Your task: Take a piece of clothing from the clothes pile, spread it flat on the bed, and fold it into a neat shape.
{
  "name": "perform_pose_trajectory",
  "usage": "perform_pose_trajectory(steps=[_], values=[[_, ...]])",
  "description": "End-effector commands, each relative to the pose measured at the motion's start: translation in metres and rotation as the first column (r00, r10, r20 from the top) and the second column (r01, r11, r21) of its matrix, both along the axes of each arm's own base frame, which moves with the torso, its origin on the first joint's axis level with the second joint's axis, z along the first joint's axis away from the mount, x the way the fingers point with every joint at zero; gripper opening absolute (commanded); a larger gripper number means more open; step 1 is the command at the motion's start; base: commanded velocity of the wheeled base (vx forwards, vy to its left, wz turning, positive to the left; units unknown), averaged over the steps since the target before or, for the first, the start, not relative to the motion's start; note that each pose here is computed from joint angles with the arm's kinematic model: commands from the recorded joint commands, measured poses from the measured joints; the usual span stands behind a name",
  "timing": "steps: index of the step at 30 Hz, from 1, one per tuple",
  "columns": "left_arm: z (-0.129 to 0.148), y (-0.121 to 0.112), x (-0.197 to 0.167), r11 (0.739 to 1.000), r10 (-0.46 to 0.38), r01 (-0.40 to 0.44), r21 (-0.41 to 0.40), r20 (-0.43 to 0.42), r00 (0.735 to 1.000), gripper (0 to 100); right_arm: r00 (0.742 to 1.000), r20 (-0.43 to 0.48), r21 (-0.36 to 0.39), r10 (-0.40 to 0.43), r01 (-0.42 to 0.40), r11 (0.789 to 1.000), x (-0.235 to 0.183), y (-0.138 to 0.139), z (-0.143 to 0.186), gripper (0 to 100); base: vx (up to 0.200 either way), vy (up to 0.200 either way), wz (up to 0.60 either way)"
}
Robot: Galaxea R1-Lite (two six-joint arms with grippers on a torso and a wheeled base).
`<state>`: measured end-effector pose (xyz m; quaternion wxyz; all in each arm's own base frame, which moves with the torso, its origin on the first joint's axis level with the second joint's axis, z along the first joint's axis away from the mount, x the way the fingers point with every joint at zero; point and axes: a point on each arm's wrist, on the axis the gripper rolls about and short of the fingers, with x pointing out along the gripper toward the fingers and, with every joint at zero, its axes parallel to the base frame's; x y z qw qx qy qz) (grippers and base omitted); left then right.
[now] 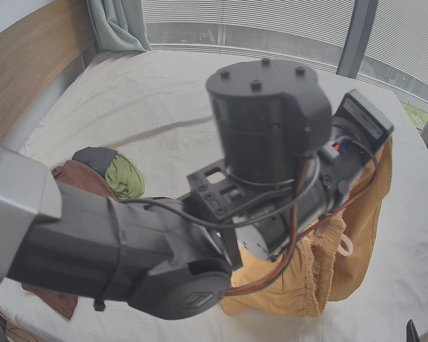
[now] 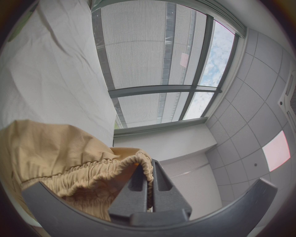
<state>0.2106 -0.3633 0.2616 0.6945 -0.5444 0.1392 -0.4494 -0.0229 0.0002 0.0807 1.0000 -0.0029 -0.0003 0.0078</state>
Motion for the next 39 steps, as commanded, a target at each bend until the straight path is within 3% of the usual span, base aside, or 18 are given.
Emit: perform_pose_trajectory(steps=[1, 6, 11, 19, 26, 39], values=[[-0.011, 0.037, 0.023, 0.994, 0.1, -0.098, 0.057, -0.035, 0.994, 0, 1.0, -0.004, 0.0, 0.001, -0.001, 1.0, 0.0, 0.0, -0.005, 100, 0.0, 0.0, 0.0], [-0.047, 0.068, 0.039, 0.975, 0.177, -0.166, 0.15, -0.061, 0.982, 0, 1.0, 0.001, 0.0, 0.001, -0.001, 1.0, 0.0, 0.0, -0.005, 100, 0.0, 0.0, 0.0], [-0.078, 0.083, 0.043, 0.946, 0.199, -0.195, 0.26, 0.01, 0.98, 0, 1.0, -0.001, 0.0, 0.001, -0.001, 1.0, 0.0, 0.0, -0.005, 100, 0.0, 0.0, 0.0], [-0.1, 0.098, 0.045, 0.931, 0.199, -0.213, 0.296, 0.077, 0.977, 0, 1.0, 0.001, 0.0, 0.001, -0.001, 1.0, 0.0, 0.0, -0.005, 100, 0.0, 0.0, 0.0], [-0.121, 0.123, 0.054, 0.897, 0.225, -0.262, 0.357, 0.142, 0.964, 0, 1.0, -0.001, 0.0, 0.001, -0.001, 1.0, 0.0, 0.0, -0.005, 100, 0.0, 0.0, 0.0], [-0.135, 0.171, 0.076, 0.861, 0.295, -0.362, 0.357, 0.229, 0.927, 0, 1.0, 0.001, 0.0, 0.0, 0.0, 1.0, 0.0, 0.0, -0.005, 100, 0.0, 0.0, 0.0]])
